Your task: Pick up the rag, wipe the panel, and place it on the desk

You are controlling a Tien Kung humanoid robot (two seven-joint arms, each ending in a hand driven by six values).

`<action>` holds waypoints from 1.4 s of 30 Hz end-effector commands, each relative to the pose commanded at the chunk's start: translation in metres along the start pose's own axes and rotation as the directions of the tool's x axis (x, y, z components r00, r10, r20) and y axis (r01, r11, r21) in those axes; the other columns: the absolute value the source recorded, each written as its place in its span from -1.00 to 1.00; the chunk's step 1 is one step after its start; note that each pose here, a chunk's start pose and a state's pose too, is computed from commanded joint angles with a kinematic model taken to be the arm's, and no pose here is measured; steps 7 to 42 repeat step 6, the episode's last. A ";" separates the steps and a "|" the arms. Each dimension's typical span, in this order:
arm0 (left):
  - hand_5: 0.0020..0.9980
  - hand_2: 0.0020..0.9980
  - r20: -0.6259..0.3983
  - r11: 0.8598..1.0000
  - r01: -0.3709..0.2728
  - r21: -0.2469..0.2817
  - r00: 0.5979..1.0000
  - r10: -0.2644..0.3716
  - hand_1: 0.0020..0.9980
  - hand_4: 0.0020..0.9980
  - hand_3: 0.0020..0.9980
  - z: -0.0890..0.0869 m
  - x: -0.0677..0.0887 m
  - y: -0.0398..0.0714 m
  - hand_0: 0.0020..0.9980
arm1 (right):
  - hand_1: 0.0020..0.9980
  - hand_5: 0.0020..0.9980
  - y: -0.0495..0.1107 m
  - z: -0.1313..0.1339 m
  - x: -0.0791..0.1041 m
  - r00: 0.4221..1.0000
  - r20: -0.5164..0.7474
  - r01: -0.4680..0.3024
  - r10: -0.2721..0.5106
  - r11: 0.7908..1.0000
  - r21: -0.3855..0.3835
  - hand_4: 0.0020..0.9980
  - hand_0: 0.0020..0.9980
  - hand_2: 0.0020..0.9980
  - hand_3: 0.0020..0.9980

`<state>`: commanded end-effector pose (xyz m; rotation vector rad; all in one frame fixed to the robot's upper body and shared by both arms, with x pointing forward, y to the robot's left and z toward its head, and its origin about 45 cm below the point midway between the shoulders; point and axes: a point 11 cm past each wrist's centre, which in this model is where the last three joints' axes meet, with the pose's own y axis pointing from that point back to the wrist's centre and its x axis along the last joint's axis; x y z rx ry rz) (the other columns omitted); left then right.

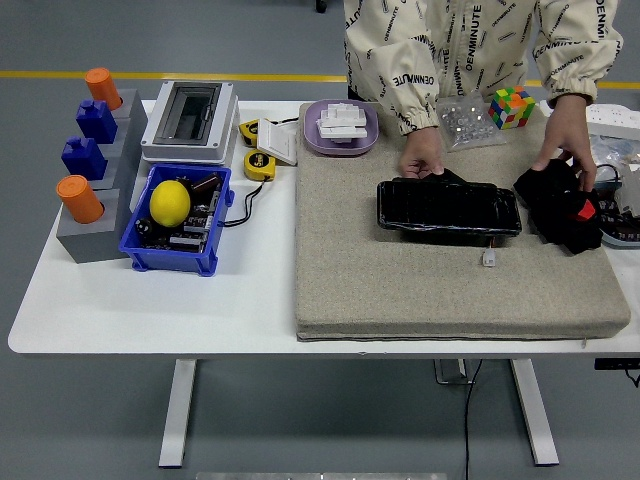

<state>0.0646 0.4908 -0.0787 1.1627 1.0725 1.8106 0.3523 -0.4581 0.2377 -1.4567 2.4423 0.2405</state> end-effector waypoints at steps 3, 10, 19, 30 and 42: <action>-0.10 0.27 0.001 1.000 0.002 0.000 1.000 -0.002 0.27 0.26 0.12 0.000 -0.001 0.000 0.21 | 0.58 0.49 -0.001 0.000 -0.001 1.000 0.004 0.002 -0.002 1.000 0.000 1.00 0.60 0.70 0.70; -0.10 0.27 0.003 1.000 0.001 0.000 1.000 -0.001 0.27 0.26 0.12 0.000 0.000 0.000 0.21 | 0.58 0.49 -0.002 -0.002 -0.001 1.000 0.010 0.004 -0.004 1.000 0.004 1.00 0.60 0.70 0.70; -0.10 0.27 0.003 1.000 0.001 0.000 1.000 -0.001 0.27 0.26 0.12 0.000 0.000 0.000 0.21 | 0.58 0.49 -0.002 -0.002 -0.001 1.000 0.010 0.004 -0.004 1.000 0.004 1.00 0.60 0.70 0.70; -0.10 0.27 0.003 1.000 0.001 0.000 1.000 -0.001 0.27 0.26 0.12 0.000 0.000 0.000 0.21 | 0.58 0.49 -0.002 -0.002 -0.001 1.000 0.010 0.004 -0.004 1.000 0.004 1.00 0.60 0.70 0.70; -0.10 0.27 0.003 1.000 0.001 0.000 1.000 -0.001 0.27 0.26 0.12 0.000 0.000 0.000 0.21 | 0.58 0.49 -0.002 -0.002 -0.001 1.000 0.010 0.004 -0.004 1.000 0.004 1.00 0.60 0.70 0.70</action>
